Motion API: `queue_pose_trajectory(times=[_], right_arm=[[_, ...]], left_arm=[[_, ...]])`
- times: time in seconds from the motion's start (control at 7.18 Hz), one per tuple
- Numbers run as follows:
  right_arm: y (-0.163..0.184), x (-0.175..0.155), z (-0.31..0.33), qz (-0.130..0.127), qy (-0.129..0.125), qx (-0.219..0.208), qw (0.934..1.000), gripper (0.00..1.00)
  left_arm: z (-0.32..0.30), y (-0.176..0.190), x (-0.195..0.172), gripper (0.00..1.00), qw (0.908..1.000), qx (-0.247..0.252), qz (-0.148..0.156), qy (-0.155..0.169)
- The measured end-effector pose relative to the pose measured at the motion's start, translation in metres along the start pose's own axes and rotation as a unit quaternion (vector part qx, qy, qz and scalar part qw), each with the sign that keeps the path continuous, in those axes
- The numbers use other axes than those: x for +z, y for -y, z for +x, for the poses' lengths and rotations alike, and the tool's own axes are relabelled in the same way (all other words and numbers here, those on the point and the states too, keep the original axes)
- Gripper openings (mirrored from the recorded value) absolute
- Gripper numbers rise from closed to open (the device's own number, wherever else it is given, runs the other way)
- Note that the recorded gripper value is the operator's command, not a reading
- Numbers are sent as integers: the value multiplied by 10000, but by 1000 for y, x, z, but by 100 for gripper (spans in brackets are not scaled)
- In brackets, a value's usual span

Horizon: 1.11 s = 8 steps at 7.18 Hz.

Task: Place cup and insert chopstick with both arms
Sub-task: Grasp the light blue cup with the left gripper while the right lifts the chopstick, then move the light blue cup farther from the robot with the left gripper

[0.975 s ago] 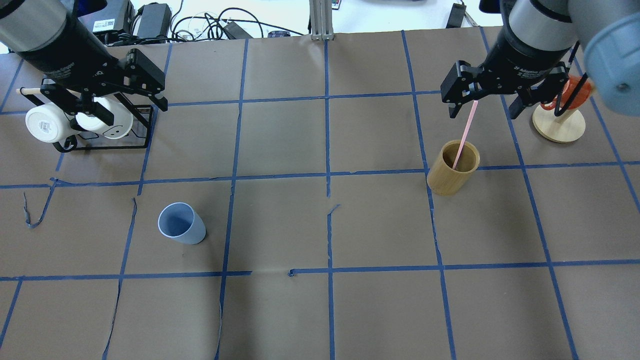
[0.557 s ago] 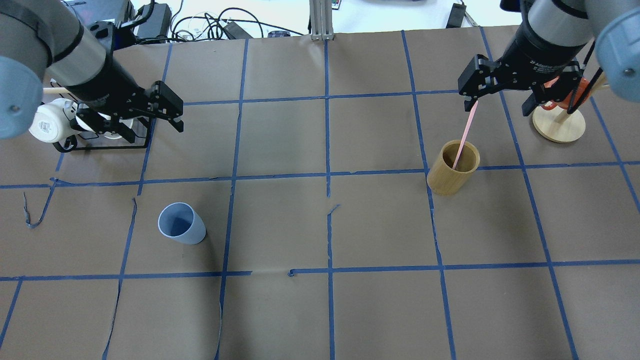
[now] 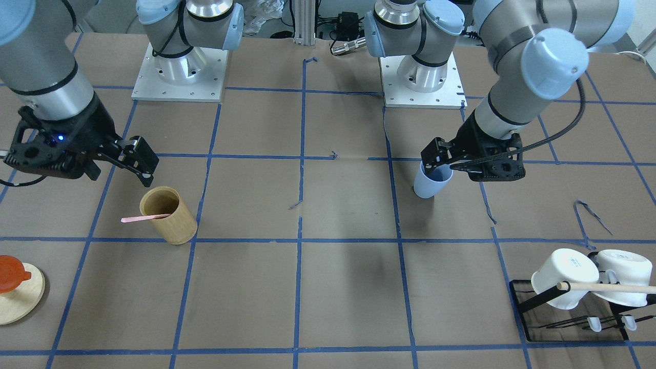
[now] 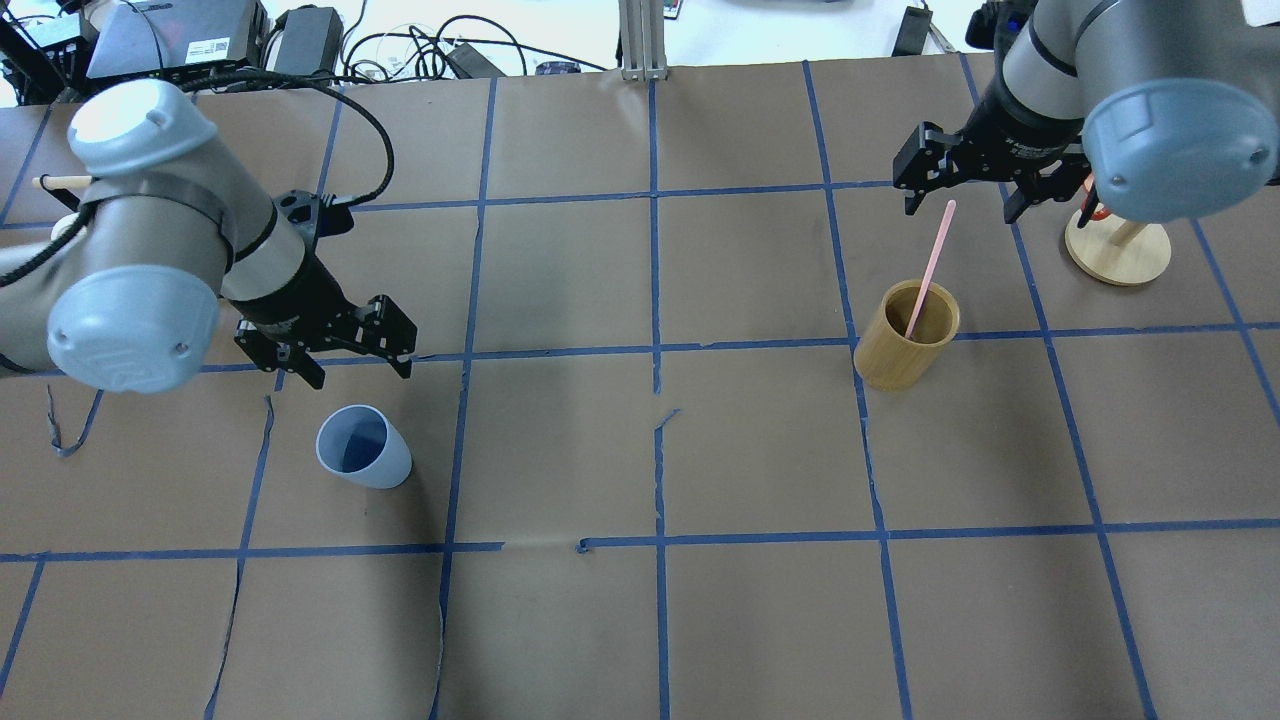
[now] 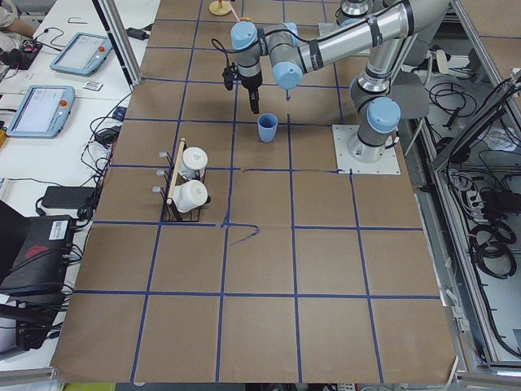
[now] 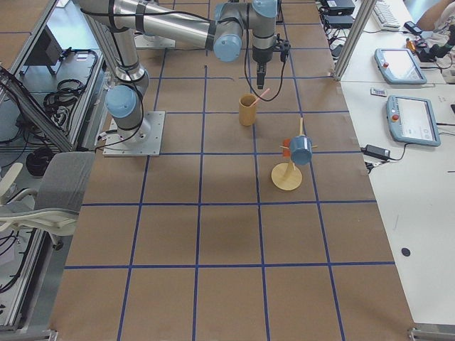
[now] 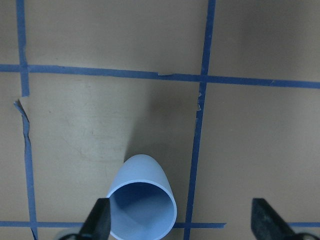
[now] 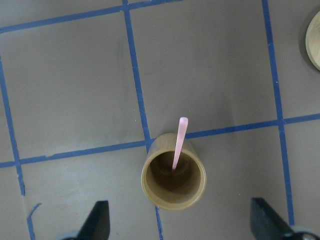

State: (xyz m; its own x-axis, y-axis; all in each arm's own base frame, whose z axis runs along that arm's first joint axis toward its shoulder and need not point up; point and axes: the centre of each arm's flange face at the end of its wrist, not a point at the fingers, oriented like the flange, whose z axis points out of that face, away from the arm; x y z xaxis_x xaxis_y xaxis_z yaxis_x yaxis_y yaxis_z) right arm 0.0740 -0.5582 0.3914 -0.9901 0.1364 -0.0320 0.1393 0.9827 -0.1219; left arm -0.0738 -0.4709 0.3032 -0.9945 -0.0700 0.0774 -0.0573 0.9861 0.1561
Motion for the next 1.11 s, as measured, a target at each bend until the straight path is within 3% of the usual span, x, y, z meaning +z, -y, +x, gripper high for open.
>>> queue_pose_trajectory(times=[0.14, 0.28, 0.42, 0.56, 0.7, 1.11], right_arm=[[1, 14, 0, 162, 11, -21, 9999, 81], [-1, 23, 0, 231, 15, -32, 9997, 66], [-4, 29, 1, 228, 10, -36, 9997, 59], [-5, 32, 1, 215, -1, -39, 9998, 43], [-6, 34, 2, 200, -10, -43, 9998, 26], [-6, 34, 2, 184, -44, -50, 9998, 16]], left_arm=[[1, -6, 17, 100, 9999, -25, -119, -3], [1, -10, 28, 100, 9998, -28, -193, -4], [1, -11, 35, 70, 9997, -16, -245, -5], [1, -11, 44, 29, 9995, 1, -322, -9], [0, -10, 50, 0, 9992, 12, -402, -9], [-1, -8, 56, 0, 9988, -43, -480, 22]])
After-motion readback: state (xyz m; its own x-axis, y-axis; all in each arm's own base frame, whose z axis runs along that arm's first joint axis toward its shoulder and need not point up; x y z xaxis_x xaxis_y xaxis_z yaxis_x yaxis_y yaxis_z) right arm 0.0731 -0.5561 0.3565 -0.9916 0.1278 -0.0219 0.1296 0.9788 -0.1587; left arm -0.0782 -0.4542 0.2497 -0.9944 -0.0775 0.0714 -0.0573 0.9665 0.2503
